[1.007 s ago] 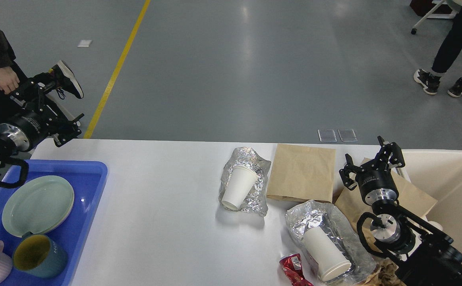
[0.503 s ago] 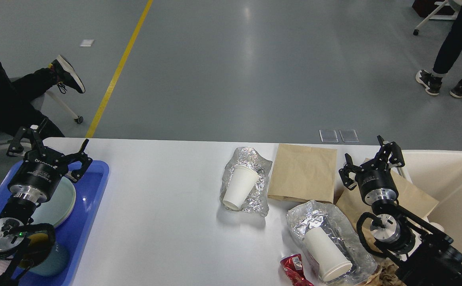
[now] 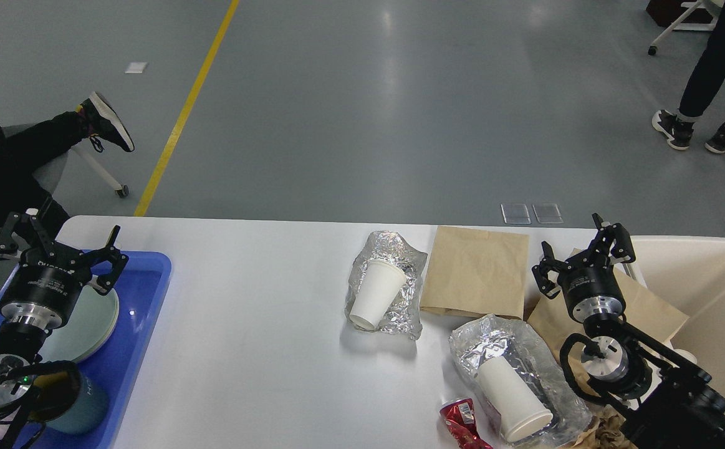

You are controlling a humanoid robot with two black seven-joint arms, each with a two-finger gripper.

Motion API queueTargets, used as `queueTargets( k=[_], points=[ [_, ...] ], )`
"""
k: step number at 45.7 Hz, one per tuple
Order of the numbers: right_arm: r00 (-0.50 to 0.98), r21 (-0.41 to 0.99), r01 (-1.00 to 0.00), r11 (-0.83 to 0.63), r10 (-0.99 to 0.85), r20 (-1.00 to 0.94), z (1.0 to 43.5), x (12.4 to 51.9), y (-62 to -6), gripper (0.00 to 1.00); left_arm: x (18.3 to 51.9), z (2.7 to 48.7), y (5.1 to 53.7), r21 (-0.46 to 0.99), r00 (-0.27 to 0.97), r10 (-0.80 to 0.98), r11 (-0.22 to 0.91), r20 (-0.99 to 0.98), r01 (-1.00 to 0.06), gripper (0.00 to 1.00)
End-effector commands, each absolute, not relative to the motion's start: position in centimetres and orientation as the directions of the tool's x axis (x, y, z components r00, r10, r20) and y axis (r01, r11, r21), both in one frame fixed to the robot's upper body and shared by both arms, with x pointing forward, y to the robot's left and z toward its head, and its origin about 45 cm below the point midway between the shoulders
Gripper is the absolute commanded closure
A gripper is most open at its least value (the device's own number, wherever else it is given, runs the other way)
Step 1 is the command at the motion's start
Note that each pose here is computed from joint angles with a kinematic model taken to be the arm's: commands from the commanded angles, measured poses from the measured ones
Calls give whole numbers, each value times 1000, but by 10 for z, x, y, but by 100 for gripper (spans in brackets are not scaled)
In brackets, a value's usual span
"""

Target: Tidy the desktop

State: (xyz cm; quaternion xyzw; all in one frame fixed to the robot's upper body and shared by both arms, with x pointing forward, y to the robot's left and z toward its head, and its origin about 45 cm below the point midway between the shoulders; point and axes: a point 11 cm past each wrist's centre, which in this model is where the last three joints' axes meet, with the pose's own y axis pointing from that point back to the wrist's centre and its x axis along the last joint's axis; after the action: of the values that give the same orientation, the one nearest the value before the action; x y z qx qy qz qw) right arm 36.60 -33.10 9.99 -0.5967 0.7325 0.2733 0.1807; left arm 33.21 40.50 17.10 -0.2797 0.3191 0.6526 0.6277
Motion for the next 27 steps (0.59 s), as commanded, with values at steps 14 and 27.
queueTargets(
  k=[14, 27],
  points=[
    [-222, 185, -973, 138, -775, -591, 100, 366, -331, 0, 343, 166, 371, 30, -23, 554, 3, -832, -1000, 1],
    [-222, 185, -973, 138, -775, -591, 100, 366, -331, 0, 357, 151, 364, 52, -50, 526, -11, -849, -999, 1]
  ],
)
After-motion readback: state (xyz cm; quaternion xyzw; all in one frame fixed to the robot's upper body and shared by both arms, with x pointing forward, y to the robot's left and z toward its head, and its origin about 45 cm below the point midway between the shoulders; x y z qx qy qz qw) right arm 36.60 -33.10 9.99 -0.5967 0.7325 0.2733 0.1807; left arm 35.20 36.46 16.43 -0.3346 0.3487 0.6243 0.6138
